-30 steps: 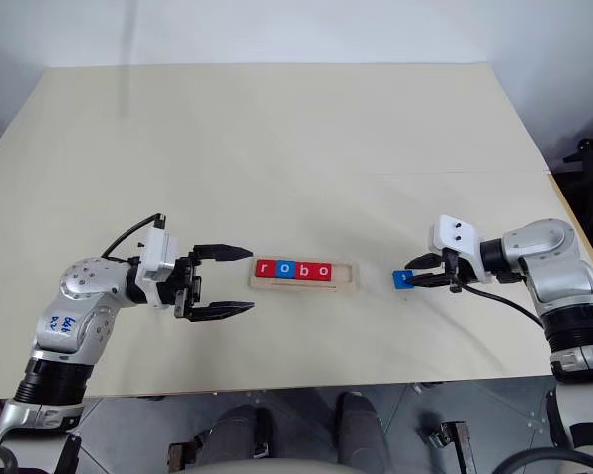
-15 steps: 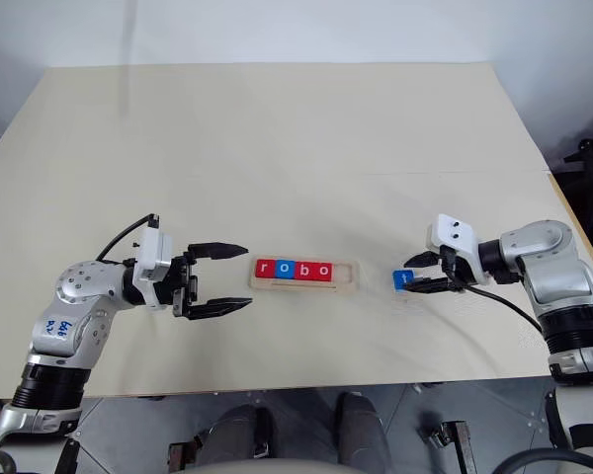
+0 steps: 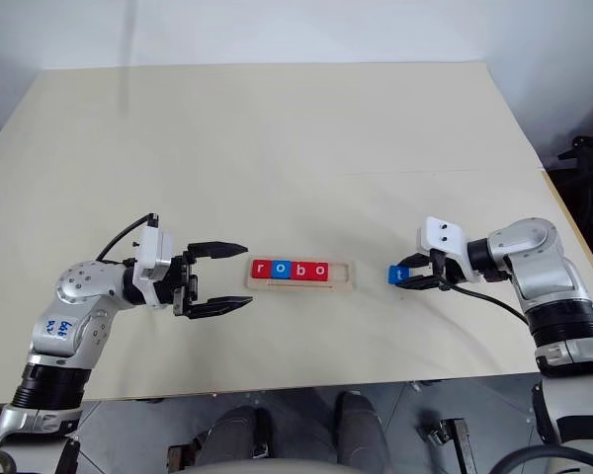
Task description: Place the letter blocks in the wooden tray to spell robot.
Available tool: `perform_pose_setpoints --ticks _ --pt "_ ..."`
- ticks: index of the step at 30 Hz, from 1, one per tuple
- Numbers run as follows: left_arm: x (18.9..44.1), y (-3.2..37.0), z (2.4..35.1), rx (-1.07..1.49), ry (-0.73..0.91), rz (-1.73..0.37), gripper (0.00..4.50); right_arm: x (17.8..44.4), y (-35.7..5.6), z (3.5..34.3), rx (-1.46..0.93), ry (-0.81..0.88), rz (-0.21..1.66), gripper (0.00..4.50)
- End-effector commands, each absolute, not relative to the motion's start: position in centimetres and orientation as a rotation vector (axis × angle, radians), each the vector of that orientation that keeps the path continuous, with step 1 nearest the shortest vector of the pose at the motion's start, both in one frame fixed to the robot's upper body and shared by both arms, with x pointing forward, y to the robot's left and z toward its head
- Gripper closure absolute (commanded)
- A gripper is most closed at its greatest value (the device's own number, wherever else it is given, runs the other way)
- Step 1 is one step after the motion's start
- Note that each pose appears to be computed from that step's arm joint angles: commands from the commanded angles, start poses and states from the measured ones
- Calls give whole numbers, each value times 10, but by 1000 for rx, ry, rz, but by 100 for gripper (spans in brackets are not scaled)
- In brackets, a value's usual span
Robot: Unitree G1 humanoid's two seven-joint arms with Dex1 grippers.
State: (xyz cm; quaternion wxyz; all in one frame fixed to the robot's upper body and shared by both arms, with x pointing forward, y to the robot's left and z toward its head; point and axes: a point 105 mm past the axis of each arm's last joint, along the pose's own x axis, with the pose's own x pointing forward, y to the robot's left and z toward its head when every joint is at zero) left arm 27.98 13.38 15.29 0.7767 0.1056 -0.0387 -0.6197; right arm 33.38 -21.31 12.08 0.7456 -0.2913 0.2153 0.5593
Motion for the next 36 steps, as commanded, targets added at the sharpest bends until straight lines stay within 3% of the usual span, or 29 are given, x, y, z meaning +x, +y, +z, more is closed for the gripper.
perform_pose_setpoints --ticks 1,8,23,32,36 --pt "276 135 163 239 -129 -1337 0 333 -191 135 -624 401 1261 304" --pt "276 134 162 233 -127 -1335 0 322 -141 150 -601 346 1368 304" --pt "273 132 160 225 -133 -1317 0 336 -123 142 -619 348 1348 304" --pt "272 132 160 223 -135 -1309 0 335 -119 149 -579 324 1354 2" --pt "273 133 161 224 -134 -1306 0 331 -129 152 -591 337 1343 2"
